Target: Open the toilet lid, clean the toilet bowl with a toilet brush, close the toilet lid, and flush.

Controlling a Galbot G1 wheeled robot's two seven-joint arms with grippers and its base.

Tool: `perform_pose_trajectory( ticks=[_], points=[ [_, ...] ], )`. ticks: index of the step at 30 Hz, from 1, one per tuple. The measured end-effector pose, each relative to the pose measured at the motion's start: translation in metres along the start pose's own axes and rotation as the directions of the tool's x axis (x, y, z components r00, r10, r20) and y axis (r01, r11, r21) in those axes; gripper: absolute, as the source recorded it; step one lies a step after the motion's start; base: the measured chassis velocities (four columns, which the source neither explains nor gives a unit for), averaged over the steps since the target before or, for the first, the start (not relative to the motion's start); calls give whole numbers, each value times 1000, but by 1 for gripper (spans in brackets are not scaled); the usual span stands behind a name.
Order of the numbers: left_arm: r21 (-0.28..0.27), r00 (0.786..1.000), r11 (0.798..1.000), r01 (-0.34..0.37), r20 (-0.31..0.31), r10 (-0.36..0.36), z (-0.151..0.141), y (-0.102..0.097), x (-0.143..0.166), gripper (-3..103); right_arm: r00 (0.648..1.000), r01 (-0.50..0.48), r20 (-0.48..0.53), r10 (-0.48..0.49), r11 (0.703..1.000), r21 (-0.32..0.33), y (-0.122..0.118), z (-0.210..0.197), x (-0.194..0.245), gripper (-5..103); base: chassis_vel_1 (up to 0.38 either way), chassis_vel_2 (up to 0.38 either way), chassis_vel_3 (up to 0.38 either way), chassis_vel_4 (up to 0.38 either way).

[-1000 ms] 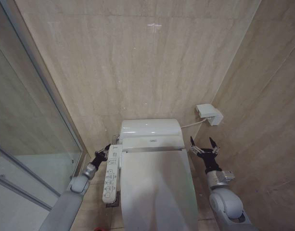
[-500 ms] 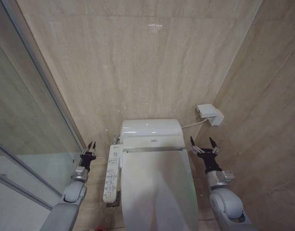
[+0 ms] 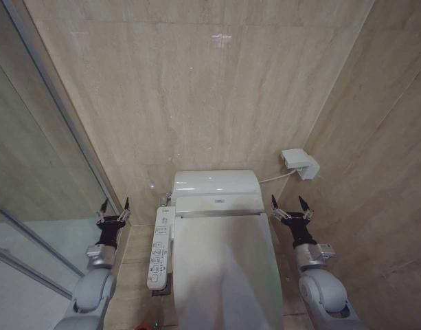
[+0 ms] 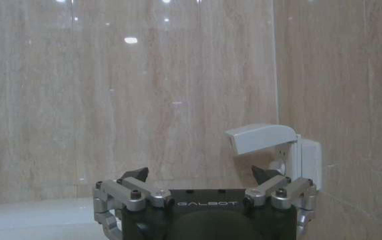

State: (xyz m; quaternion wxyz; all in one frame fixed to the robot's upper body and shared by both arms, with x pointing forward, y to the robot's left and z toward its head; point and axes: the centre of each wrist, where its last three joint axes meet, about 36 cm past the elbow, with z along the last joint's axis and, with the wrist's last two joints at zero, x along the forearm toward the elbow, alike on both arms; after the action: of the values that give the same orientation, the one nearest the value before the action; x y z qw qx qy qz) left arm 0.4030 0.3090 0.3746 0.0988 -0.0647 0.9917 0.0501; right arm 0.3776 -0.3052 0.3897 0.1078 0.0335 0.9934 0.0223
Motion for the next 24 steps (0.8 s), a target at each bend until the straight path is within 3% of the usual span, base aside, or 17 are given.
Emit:
perform_pose_trajectory(
  ticks=[1, 8, 9, 24],
  points=[
    [15, 1000, 1000, 2, -2, -2, -8, -2, 10, 87, 1000, 0, 0, 0, 1000, 0, 0, 0, 0, 100, 0, 0, 0, 0],
    [49, 1000, 999, -21, 0, 21, -22, -7, 38, 87, 1000, 0, 0, 0, 1000, 0, 0, 0, 0, 100, 0, 0, 0, 0],
    [51, 1000, 998, -24, 5, 23, -24, -8, 42, 100, 1000, 0, 0, 0, 1000, 0, 0, 0, 0, 100, 0, 0, 0, 0],
    [42, 994, 994, -97, 52, 95, -23, -25, 57, 100, 1000, 0, 0, 0, 1000, 0, 0, 0, 0, 100, 0, 0, 0, 0]
  ],
)
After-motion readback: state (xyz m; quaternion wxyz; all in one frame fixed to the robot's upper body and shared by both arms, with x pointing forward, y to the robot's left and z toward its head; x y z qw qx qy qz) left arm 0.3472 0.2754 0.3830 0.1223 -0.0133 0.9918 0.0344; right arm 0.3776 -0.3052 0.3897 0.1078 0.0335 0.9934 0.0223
